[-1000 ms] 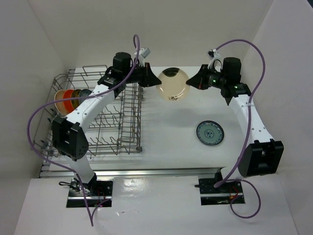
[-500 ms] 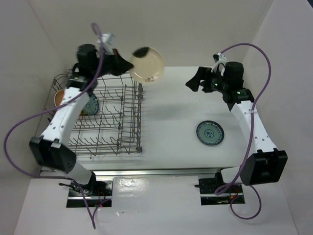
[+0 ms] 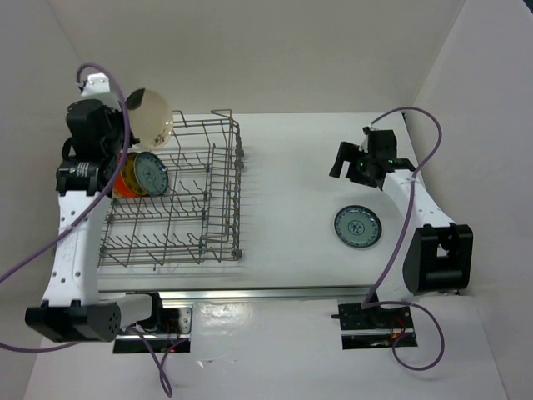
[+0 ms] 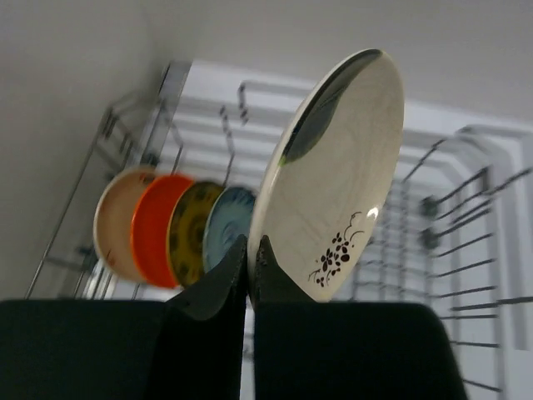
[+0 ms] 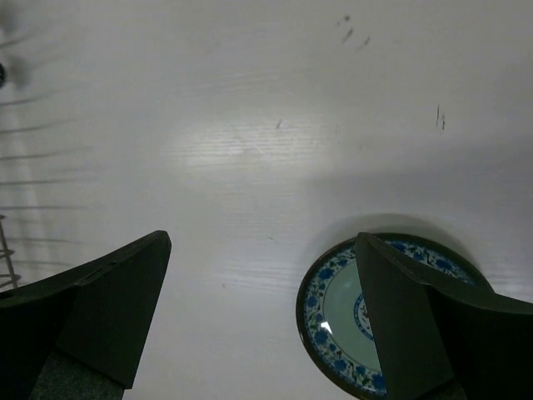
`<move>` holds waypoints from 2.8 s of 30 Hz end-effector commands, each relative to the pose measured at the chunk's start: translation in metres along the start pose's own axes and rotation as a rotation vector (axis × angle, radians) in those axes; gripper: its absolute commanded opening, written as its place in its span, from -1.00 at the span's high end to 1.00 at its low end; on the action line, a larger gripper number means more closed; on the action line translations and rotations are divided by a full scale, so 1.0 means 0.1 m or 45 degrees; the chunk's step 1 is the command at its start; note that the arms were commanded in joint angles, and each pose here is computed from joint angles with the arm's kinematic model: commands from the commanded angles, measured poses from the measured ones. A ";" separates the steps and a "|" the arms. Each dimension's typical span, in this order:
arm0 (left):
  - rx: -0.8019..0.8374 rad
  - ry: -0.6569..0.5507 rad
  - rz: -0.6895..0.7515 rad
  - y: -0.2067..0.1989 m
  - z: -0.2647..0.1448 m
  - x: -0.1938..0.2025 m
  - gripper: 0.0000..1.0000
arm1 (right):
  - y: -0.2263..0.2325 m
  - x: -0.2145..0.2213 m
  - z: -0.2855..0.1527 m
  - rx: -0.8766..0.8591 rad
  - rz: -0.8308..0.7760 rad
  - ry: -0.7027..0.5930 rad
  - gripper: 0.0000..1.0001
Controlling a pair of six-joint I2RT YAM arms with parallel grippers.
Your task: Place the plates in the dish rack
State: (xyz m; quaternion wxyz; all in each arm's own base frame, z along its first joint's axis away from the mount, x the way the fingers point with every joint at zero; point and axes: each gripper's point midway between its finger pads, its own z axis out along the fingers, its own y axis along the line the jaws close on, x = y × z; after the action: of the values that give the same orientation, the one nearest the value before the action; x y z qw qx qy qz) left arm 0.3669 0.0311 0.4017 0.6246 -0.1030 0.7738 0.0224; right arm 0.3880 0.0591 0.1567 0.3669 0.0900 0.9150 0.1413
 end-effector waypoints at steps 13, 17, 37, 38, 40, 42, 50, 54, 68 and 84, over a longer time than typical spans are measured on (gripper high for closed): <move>-0.434 0.406 0.254 0.77 0.56 1.17 1.00 | -0.13 0.15 0.09 0.045 0.080 0.057 -1.00; -0.466 0.437 0.281 0.82 0.64 1.25 1.00 | -0.08 0.14 0.09 0.009 0.091 0.057 -1.00; -0.256 0.661 0.359 0.55 1.11 1.93 1.00 | -0.16 0.26 0.21 0.042 0.122 0.086 -1.00; -0.232 0.675 0.354 0.52 1.10 1.96 1.00 | -0.16 0.26 0.21 0.042 0.122 0.086 -1.00; -0.210 0.726 0.357 0.50 1.12 2.09 1.00 | -0.18 0.25 0.21 0.055 0.122 0.081 -1.00; -0.201 0.728 0.342 0.48 1.15 2.07 1.00 | -0.18 0.28 0.21 0.059 0.123 0.092 -1.00; -0.214 0.801 0.358 0.50 1.17 2.19 0.90 | -0.19 0.27 0.18 0.071 0.135 0.088 -1.00; -0.233 0.793 0.351 0.51 1.14 2.11 0.10 | -0.22 0.25 0.17 0.098 0.134 0.083 -1.00; 0.056 0.429 0.409 -0.71 0.78 0.95 -0.68 | -0.98 0.57 -0.19 0.467 0.311 0.058 -1.00; 0.550 0.182 0.356 -1.77 0.17 0.63 -0.85 | -1.29 1.24 -0.18 0.689 0.525 0.220 -0.98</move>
State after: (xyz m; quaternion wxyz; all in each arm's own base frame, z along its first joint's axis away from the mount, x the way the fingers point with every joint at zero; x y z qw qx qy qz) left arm 0.4059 -0.1452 0.3455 0.5520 0.1378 0.8207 -0.0524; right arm 0.2772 -0.0317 0.0480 0.2158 0.3381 0.9155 -0.0305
